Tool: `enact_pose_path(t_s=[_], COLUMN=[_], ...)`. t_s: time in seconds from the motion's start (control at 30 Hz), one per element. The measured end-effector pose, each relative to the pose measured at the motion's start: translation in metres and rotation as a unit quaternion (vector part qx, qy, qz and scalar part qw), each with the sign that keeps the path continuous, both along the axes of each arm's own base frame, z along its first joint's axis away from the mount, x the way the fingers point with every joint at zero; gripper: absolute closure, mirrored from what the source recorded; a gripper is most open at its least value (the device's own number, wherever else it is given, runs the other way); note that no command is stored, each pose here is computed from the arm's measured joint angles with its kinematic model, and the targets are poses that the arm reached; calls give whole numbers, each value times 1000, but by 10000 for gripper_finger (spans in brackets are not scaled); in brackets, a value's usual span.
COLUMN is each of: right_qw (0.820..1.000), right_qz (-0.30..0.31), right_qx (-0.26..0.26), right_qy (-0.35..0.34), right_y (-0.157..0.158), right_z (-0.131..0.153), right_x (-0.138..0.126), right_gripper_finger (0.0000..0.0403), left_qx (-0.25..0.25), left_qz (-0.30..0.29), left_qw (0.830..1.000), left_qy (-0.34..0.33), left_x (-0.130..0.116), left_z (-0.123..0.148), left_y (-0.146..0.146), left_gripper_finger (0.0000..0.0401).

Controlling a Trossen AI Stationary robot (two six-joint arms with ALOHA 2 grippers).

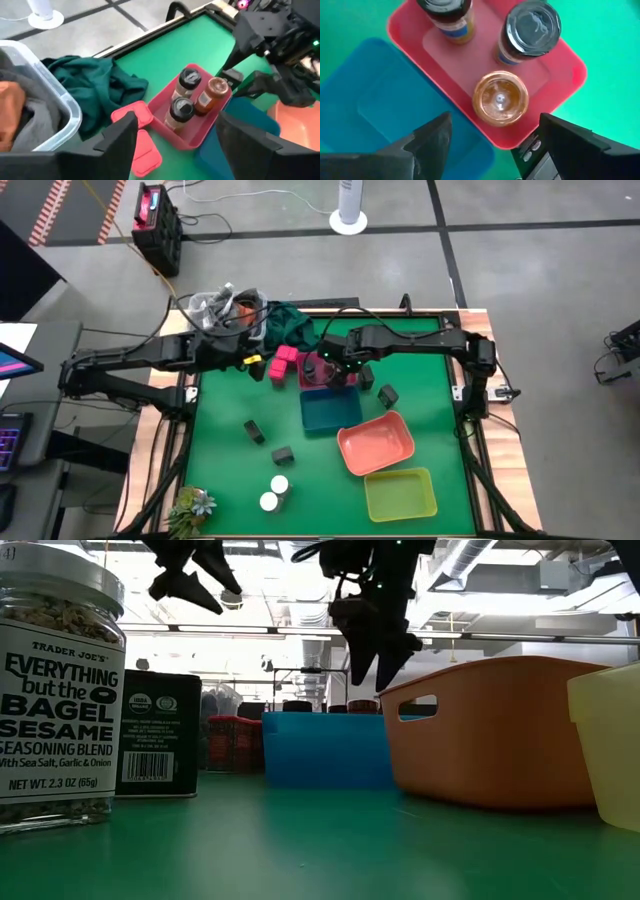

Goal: Sort spices by type
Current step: Adjust the black seasoning bottle in the pink bin

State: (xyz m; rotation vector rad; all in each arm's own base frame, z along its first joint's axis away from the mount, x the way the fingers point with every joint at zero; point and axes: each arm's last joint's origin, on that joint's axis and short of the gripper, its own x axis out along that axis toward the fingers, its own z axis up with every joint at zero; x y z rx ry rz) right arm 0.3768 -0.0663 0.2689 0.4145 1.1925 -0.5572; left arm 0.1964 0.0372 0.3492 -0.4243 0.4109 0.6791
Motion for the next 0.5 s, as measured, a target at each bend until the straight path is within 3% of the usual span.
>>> enact_pose_path(t_s=[0.33, 0.5], right_qw=[1000, 1000], right_qz=[1, -4], right_qx=[-4, 4], right_qy=[-21, 6], right_y=[-2, -6], right_z=[-15, -31], right_x=[4, -3], right_gripper_finger=[76, 76], left_qx=[-14, -22], left_qz=[10, 15], left_qw=[1000, 1000], left_qy=[-2, -5], left_x=[-1, -1], left_z=[-1, -2], left_y=[0, 0], left_gripper_finger=[140, 140])
